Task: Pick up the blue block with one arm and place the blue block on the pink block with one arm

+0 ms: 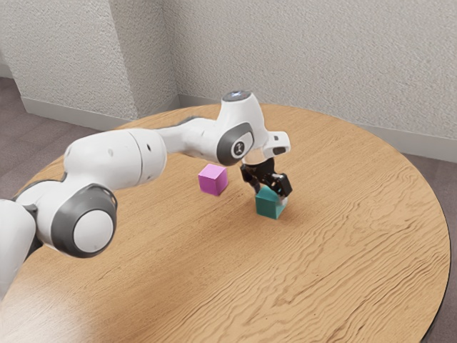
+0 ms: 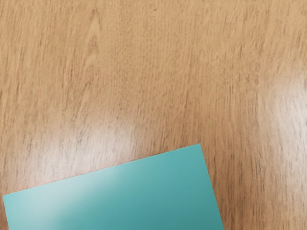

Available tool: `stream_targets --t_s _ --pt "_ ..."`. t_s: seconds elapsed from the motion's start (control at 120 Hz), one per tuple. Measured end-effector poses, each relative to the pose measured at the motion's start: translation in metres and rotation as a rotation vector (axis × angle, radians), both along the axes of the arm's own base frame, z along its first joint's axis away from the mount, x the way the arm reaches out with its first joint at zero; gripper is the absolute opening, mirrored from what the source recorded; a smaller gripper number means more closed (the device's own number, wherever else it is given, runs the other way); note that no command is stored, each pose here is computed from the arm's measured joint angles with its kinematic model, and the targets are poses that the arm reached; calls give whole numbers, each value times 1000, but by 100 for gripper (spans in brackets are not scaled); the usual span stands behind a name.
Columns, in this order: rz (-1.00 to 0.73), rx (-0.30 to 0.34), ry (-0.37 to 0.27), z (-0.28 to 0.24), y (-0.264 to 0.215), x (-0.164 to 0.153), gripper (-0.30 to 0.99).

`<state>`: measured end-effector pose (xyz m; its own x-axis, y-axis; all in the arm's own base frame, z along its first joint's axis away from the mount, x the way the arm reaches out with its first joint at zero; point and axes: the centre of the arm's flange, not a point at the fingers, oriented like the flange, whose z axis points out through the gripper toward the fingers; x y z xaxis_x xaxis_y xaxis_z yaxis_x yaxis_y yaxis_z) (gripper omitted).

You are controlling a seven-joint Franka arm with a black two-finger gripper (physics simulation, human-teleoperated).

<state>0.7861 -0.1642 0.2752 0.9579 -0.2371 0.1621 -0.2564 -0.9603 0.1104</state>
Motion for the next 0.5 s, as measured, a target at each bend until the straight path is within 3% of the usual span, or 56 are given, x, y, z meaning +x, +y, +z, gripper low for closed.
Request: stream_targets --t_s 0.167,0.5 --pt "32 -32 5 -6 2 1 69" --pt "64 -17 10 -18 13 2 69"
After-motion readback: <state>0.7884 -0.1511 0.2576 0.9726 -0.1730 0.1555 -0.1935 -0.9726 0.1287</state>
